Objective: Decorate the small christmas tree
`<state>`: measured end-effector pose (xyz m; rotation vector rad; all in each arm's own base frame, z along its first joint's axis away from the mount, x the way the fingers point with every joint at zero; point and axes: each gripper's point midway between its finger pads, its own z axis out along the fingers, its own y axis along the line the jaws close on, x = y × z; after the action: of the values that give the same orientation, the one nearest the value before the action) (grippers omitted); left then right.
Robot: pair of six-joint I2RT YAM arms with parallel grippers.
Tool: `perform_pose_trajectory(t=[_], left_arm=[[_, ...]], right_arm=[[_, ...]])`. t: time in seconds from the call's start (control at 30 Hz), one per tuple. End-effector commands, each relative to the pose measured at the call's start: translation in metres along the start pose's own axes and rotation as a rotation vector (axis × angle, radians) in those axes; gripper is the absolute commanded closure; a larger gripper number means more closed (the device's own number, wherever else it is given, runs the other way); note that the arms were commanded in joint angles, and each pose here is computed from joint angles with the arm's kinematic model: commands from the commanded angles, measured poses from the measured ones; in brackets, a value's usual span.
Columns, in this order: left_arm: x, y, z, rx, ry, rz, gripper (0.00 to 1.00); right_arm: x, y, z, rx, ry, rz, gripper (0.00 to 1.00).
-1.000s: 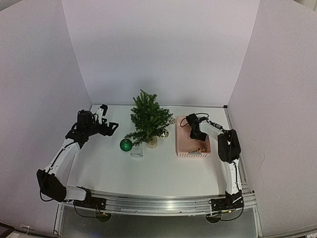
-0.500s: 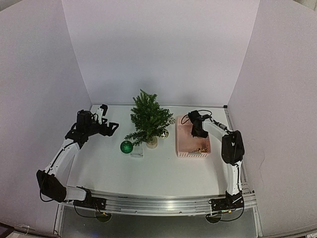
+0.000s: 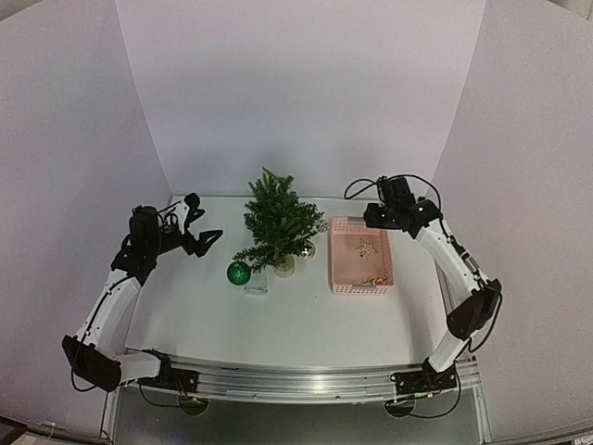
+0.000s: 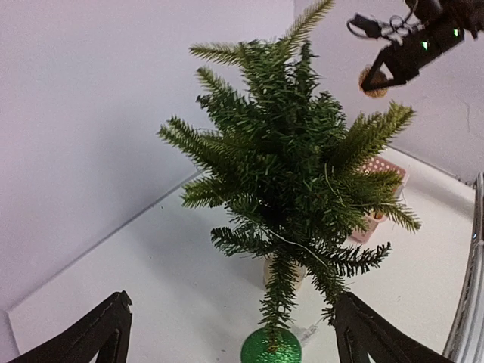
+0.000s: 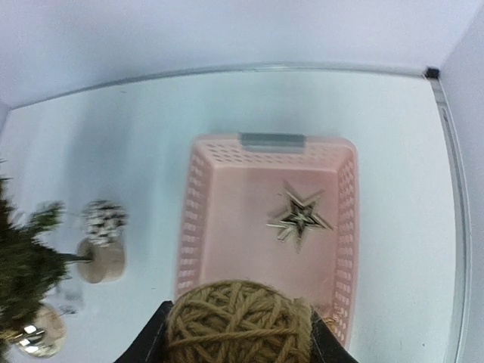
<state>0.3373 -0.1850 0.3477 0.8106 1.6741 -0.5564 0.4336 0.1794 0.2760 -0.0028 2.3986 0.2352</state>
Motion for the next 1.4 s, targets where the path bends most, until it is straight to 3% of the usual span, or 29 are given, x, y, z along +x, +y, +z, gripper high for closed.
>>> perform_pose_trajectory(t=[0.0,0.27,0.5,0.67,1.07,1.37], left_arm=[[-0.053,-0.02,-0.013,0.05,-0.147,0.305,0.06],[-0.095,-0.053,0.002,0.055,-0.269,0.737,0.01],[-0.128,-0.091,0.005,0.081,-0.455,0.945,0.0],[-0.134,-0.109,0.006,0.11,-0.532,1.034,0.0],[-0.132,-0.143,0.007,0.279,-0.62,1.086,0.03],[-0.141,-0.146,0.012,0.247,-0.67,1.119,0.1]], right_arm=[[-0.03,0.085,-0.087,-0.301,-0.145,-0.147,0.6],[-0.033,0.226,-0.168,-0.739,-0.272,-0.271,0.6],[-0.023,0.308,-0.202,-1.013,-0.37,-0.3,0.58],[-0.014,0.332,-0.205,-1.083,-0.376,-0.312,0.58],[-0.003,0.352,-0.199,-1.132,-0.357,-0.326,0.58],[0.002,0.353,-0.195,-1.136,-0.345,-0.34,0.57]])
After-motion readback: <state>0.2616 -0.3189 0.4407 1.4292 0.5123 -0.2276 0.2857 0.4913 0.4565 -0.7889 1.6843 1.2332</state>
